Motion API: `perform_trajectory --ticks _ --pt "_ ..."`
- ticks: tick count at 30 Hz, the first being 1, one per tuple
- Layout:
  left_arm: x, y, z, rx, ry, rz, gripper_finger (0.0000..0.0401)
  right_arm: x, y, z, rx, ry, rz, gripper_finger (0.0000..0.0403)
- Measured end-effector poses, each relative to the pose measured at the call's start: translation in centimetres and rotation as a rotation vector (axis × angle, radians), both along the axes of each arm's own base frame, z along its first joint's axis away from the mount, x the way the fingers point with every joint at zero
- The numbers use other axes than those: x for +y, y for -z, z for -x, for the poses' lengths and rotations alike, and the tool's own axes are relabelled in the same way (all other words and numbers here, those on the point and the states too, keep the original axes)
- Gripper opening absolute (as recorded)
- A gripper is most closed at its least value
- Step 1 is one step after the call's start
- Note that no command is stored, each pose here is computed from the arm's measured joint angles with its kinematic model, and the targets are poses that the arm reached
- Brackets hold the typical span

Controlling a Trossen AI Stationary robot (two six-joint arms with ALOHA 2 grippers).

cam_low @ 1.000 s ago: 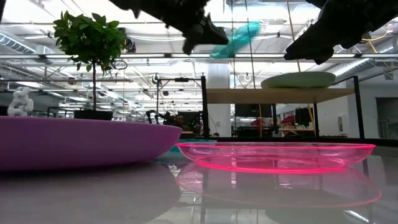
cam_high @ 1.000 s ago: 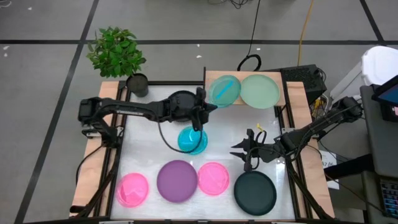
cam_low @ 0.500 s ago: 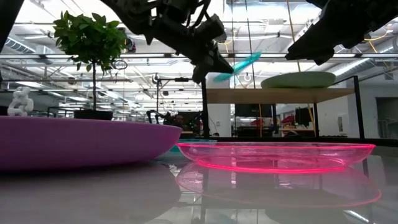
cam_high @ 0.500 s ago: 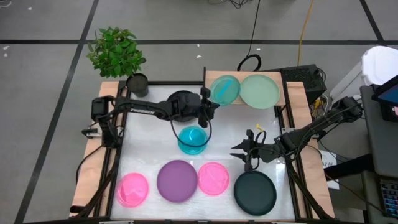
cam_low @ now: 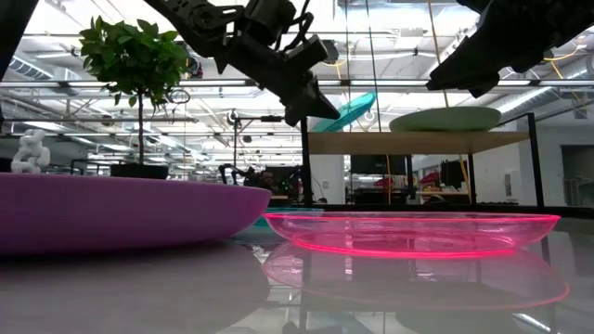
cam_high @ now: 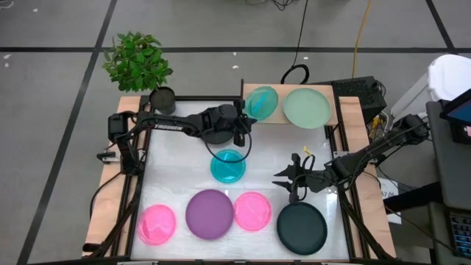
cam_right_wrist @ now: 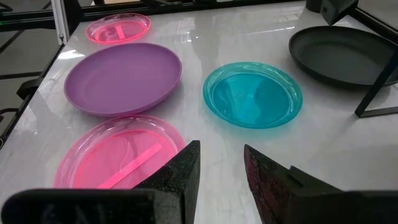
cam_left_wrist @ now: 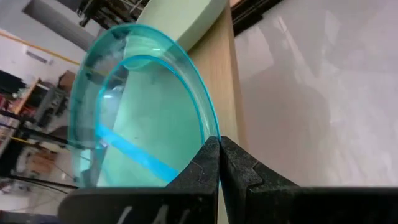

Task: Place and stack plates onto a shelf
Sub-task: Put the left small blue plate on the shelf

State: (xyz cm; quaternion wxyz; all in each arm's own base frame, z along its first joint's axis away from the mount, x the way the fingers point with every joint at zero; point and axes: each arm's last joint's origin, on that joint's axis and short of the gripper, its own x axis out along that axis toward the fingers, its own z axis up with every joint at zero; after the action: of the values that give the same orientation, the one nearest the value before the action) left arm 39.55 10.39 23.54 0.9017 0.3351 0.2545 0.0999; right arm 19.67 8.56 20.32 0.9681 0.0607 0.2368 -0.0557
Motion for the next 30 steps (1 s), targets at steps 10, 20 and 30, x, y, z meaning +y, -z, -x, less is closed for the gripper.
perform_trajectory --ticks 10,20,30 --pt "0.85 0.01 0.24 -0.018 -0.043 0.045 0.0043 0.00 0.00 0.00 0.000 -0.002 0.004 0.0109" --pt "0.88 -0.11 0.20 -0.034 -0.052 0.045 0.0074 0.00 -0.01 -0.01 0.000 -0.004 0.007 0.0109" --pt "0.77 -0.83 -0.11 -0.128 -0.065 0.069 0.0095 0.00 -0.01 -0.01 0.000 -0.004 0.007 0.0109"
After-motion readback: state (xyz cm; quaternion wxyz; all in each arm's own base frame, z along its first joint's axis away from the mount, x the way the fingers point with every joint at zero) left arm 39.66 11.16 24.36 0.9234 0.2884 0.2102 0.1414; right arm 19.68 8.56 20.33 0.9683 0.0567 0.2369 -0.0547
